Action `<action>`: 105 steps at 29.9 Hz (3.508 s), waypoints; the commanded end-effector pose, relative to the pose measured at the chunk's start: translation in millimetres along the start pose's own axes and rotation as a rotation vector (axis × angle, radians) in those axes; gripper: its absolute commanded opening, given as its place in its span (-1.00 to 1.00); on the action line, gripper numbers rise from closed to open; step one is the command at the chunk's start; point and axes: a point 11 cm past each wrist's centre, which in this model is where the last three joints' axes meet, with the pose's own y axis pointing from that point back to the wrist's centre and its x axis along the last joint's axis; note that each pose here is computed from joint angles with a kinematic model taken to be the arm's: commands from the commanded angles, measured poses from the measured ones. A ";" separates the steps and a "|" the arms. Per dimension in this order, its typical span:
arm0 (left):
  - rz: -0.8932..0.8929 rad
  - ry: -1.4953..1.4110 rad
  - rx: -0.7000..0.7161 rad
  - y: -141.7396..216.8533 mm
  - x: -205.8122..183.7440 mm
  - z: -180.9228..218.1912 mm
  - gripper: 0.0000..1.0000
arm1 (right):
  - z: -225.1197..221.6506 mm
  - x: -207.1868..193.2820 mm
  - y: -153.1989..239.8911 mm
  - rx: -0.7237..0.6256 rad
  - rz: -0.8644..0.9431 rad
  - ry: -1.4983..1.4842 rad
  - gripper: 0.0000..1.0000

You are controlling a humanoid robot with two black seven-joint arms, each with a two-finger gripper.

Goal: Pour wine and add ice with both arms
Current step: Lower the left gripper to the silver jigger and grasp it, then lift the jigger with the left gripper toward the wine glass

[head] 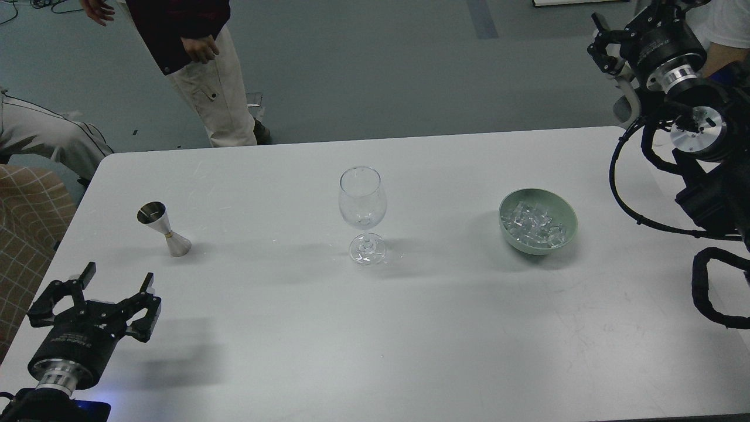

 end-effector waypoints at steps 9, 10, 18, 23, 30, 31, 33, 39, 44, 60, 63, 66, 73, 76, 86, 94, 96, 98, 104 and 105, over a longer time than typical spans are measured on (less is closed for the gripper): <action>0.162 0.060 0.009 -35.7 -10.3 -15.8 0.62 | 0.8 1.1 0.7 -0.001 0.003 0.000 1.00; 0.173 0.058 0.023 -38.6 -13.2 -18.8 0.62 | 1.0 1.4 0.8 -0.002 0.003 0.000 1.00; 0.139 0.051 0.084 -55.6 -33.9 -22.8 0.39 | 1.9 10.5 5.9 -0.007 0.020 0.005 1.00; 0.142 0.041 0.073 -65.2 -32.8 -19.4 0.34 | 1.6 7.2 4.1 -0.002 0.017 0.000 1.00; 0.161 0.054 0.064 -84.9 -20.4 -14.3 0.24 | -0.1 5.5 3.0 0.002 0.014 -0.001 1.00; 0.163 0.056 0.062 -87.4 -18.5 -13.5 0.23 | -0.6 5.9 3.1 0.002 0.014 0.001 1.00; 0.160 0.058 0.059 -90.0 -19.7 -13.3 0.21 | -0.4 6.9 3.7 0.001 0.016 0.003 1.00; 0.175 0.068 0.056 -101.4 -18.9 -11.1 0.17 | -0.9 7.9 4.0 0.001 0.018 0.004 1.00; 0.205 0.079 0.054 -114.6 -14.1 -10.0 0.17 | -0.1 8.5 4.4 -0.001 0.020 0.006 1.00; 0.176 0.102 0.047 -138.8 -24.0 -8.0 0.00 | 0.2 11.8 6.0 -0.004 0.027 0.007 1.00; 0.159 0.104 0.040 -145.2 -23.9 -6.1 -0.05 | -1.5 10.3 4.8 0.000 0.024 0.008 1.00; 0.158 0.109 0.038 -148.3 -24.8 -4.8 -0.07 | -1.5 10.3 4.8 0.000 0.024 0.008 1.00; 0.114 0.102 0.036 -155.1 -23.9 0.5 -0.36 | 0.5 11.7 6.0 -0.005 0.027 0.008 1.00; 0.112 0.103 0.036 -156.0 -23.4 0.6 -0.55 | -0.7 10.7 5.2 -0.002 0.024 0.009 1.00; 0.026 0.108 0.021 -155.5 -31.1 4.7 -0.70 | -1.4 10.6 5.2 -0.002 0.022 0.011 1.00; -0.070 0.122 0.001 -153.5 -57.2 17.2 -0.69 | -5.6 12.7 5.7 0.004 0.023 0.016 1.00; -0.118 0.101 -0.004 -150.8 -76.9 24.1 -0.72 | -4.9 14.2 6.7 0.001 0.025 0.018 1.00; -0.141 0.092 0.003 -149.3 -87.4 24.8 -0.73 | -5.0 14.2 6.7 0.002 0.026 0.017 1.00; -0.200 0.075 0.040 -144.3 -125.4 20.0 -0.74 | -5.8 12.4 6.0 0.004 0.020 0.017 1.00; -0.217 0.069 0.052 -141.7 -134.2 17.7 -0.74 | -6.7 13.0 6.2 0.007 0.022 0.016 1.00</action>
